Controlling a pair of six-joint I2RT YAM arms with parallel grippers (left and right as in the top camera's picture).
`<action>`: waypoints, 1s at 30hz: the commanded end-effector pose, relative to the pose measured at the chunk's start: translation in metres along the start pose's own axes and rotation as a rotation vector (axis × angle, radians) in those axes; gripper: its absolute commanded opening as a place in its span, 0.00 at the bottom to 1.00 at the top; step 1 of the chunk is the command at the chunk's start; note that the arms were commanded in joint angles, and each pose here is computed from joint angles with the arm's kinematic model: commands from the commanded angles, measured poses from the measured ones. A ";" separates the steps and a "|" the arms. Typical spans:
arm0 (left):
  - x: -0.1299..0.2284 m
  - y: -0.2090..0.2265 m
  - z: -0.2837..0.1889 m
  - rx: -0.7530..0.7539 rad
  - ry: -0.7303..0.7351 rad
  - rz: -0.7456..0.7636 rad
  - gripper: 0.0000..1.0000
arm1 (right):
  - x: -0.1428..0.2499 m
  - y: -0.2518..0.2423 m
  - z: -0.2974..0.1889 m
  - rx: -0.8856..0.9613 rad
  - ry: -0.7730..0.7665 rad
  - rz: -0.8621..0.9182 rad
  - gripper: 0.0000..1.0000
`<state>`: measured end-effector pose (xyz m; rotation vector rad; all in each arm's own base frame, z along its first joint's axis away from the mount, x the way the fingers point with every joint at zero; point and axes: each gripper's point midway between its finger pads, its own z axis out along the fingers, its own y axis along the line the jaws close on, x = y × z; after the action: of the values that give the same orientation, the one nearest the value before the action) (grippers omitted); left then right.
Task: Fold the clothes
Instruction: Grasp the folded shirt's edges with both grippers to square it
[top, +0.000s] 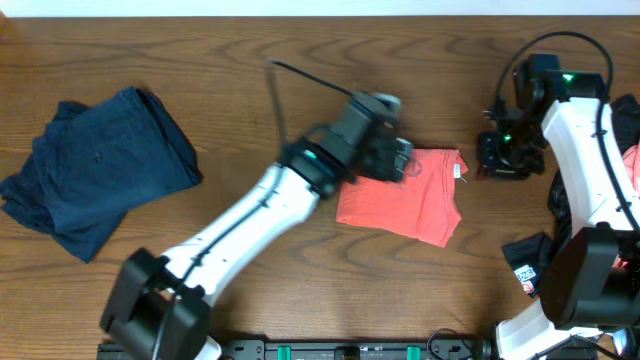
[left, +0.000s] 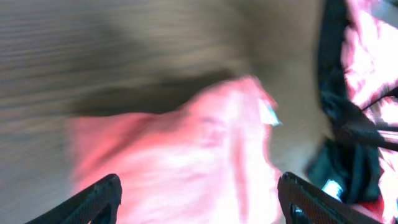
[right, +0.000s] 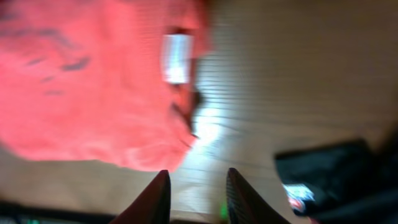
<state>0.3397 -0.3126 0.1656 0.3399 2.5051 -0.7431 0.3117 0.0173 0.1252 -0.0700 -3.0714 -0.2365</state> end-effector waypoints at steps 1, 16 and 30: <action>-0.006 0.034 -0.008 -0.058 0.017 -0.052 0.82 | 0.007 0.036 0.007 -0.111 0.021 -0.130 0.30; 0.035 0.084 0.048 0.000 0.231 -0.062 0.99 | 0.038 0.040 0.106 -0.023 0.077 -0.097 0.30; 0.065 0.081 0.093 0.136 0.332 -0.104 0.98 | 0.026 0.008 0.119 0.106 0.001 0.033 0.34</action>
<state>0.3581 -0.2830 0.0267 0.3575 2.8200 -0.8655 0.2797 0.0562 0.0129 -0.0625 -3.0651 -0.1484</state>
